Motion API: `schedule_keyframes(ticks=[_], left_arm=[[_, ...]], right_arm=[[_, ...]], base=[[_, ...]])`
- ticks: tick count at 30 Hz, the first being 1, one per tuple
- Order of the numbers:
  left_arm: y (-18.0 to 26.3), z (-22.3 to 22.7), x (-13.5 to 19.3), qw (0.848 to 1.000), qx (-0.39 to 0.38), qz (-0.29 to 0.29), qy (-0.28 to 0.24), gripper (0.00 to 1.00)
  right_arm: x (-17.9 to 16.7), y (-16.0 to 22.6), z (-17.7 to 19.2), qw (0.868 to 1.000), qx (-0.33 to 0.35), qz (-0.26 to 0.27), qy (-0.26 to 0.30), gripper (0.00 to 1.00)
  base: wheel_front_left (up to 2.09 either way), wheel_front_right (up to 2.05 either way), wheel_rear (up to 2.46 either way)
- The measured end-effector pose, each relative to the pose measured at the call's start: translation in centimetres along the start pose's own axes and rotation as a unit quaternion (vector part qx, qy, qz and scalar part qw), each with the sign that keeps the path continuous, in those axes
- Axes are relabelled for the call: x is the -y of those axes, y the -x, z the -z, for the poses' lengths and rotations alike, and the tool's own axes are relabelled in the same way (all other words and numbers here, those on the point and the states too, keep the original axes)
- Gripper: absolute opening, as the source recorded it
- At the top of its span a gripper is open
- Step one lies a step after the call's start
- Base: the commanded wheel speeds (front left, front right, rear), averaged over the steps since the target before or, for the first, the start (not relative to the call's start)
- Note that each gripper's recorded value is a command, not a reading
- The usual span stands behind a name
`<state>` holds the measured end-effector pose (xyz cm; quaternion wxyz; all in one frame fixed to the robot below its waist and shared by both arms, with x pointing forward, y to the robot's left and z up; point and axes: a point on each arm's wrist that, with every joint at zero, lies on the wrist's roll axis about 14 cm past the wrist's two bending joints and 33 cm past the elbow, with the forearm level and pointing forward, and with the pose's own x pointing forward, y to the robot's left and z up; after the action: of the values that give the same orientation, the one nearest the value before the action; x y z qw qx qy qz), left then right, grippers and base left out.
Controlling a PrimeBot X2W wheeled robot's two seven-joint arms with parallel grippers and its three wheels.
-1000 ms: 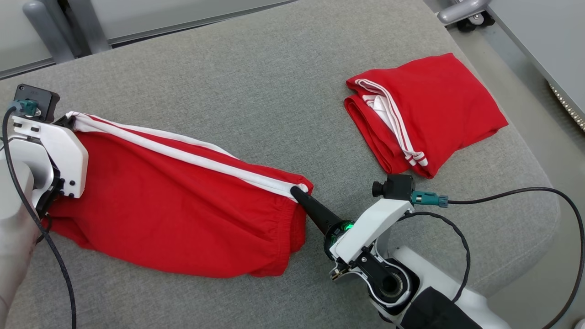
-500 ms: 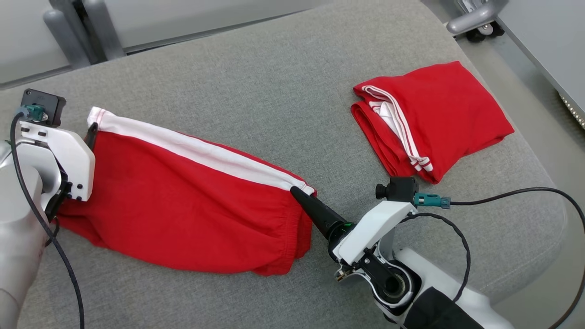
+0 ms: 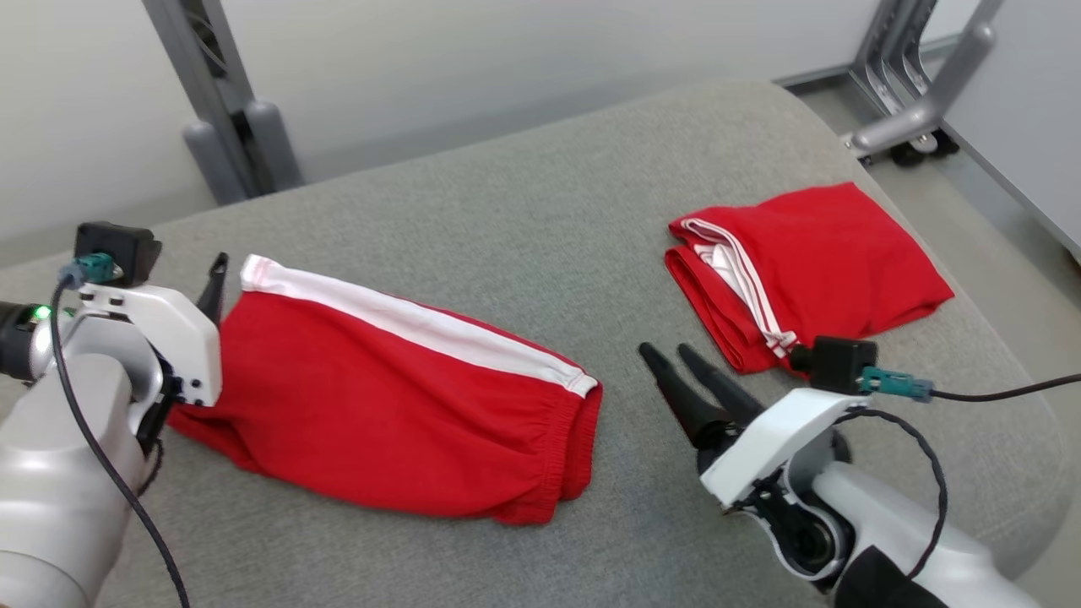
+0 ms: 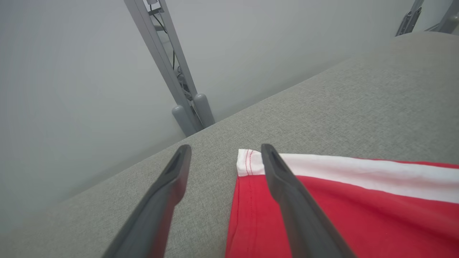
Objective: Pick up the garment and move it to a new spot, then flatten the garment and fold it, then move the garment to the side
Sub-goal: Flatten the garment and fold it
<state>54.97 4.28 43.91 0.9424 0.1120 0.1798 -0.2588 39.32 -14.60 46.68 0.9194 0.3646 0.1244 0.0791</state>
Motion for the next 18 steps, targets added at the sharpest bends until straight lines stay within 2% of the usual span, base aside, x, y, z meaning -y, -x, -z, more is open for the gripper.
schedule_keyframes(ticks=[2, 4, 6, 7, 9, 12, 18], left_arm=[[0.9, -1.0, 0.2, 1.0, 0.022, -0.004, 0.008, 1.0], [2.4, -2.4, 0.6, 0.999, 0.051, -0.003, 0.013, 1.0], [3.6, -2.9, 0.6, 0.998, 0.067, -0.007, 0.019, 1.0], [4.9, -4.6, 0.2, 0.994, 0.102, -0.018, 0.027, 1.0], [6.5, -6.3, -0.5, 0.989, 0.141, -0.036, 0.039, 1.0], [9.5, -6.2, -1.3, 0.981, 0.177, -0.063, 0.055, 1.0], [15.9, -4.5, -2.2, 0.962, 0.23, -0.128, 0.075, 1.0]], right_arm=[[0.1, 0.4, -1.1, 0.999, 0.014, -0.005, 0.044, 1.0], [-0.7, 0.3, -3.8, 0.993, 0.049, -0.021, 0.102, 1.0], [-1.5, 0.2, -6.0, 0.984, 0.08, -0.035, 0.154, 1.0], [-2.1, 0.6, -6.1, 0.978, 0.095, -0.044, 0.181, 1.0], [-3.0, 0.9, -5.7, 0.972, 0.105, -0.055, 0.201, 1.0], [-4.1, 1.3, -5.4, 0.963, 0.12, -0.07, 0.23, 1.0], [-5.3, 2.1, -4.0, 0.96, 0.136, -0.079, 0.23, 1.0]], base=[[0.0, 0.0, 0.0], [0.0, 0.0, 0.0], [0.0, 0.0, 0.0], [0.0, 0.0, 0.0], [0.0, 0.0, 0.0], [0.0, 0.0, 0.0], [0.0, 0.0, 0.0]])
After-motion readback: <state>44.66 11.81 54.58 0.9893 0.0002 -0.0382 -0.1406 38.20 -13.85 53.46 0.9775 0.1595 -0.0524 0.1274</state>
